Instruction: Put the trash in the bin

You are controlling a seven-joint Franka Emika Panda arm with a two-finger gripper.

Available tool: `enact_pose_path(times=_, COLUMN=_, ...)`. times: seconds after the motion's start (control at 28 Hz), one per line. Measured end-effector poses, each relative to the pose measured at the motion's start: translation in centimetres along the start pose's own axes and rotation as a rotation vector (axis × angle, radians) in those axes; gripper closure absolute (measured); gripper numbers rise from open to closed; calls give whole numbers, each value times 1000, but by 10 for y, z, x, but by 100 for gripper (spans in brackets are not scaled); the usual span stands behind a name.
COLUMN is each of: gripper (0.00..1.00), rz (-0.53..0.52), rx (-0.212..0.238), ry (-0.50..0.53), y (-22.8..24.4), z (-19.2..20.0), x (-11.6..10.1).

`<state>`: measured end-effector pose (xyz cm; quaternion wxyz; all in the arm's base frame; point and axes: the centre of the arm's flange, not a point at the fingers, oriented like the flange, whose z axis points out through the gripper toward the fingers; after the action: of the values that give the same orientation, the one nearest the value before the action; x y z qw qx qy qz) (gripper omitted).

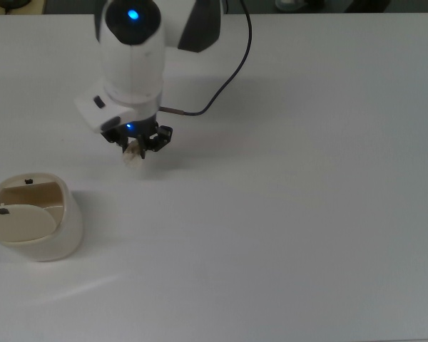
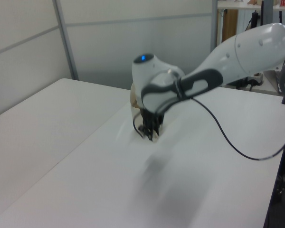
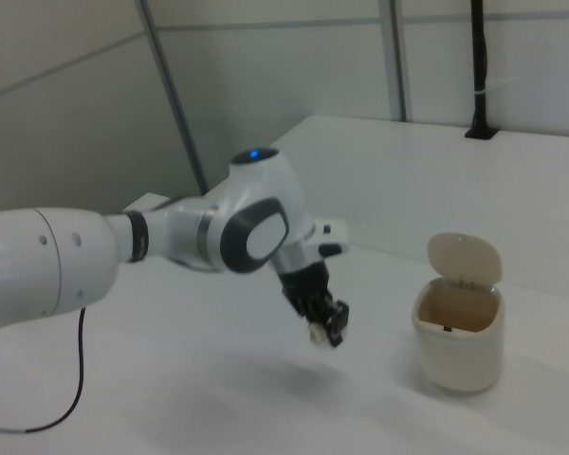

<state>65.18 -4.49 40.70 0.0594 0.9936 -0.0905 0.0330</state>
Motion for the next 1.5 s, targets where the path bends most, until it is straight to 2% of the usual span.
enact_pose_path(times=0.18, gripper=67, rz=89, rx=56, ry=67, y=34, z=-59, x=22)
enact_pose_path(times=0.36, gripper=67, rz=154, rx=75, ry=115, y=71, z=-85, x=32)
enact_pose_path(times=0.5, gripper=67, rz=204, rx=72, ry=133, y=102, z=-82, x=35)
enact_pose_path(times=0.82, gripper=67, rz=369, rx=85, ry=315, y=149, z=-63, x=59)
enact_pose_path(times=1.04, gripper=78, rz=409, rx=93, ry=364, y=152, z=-42, x=69)
enact_pose_path(times=1.11, gripper=78, rz=419, rx=94, ry=367, y=151, z=-34, x=72)
enact_pose_path(times=1.25, gripper=67, rz=426, rx=66, ry=363, y=149, z=-26, x=73)
enact_pose_path(times=1.29, gripper=60, rz=429, rx=56, ry=364, y=148, z=-26, x=73)
enact_pose_path(times=1.43, gripper=48, rz=431, rx=41, ry=370, y=144, z=-27, x=74)
enact_pose_path(times=1.5, gripper=37, rz=427, rx=40, ry=373, y=143, z=-29, x=75)
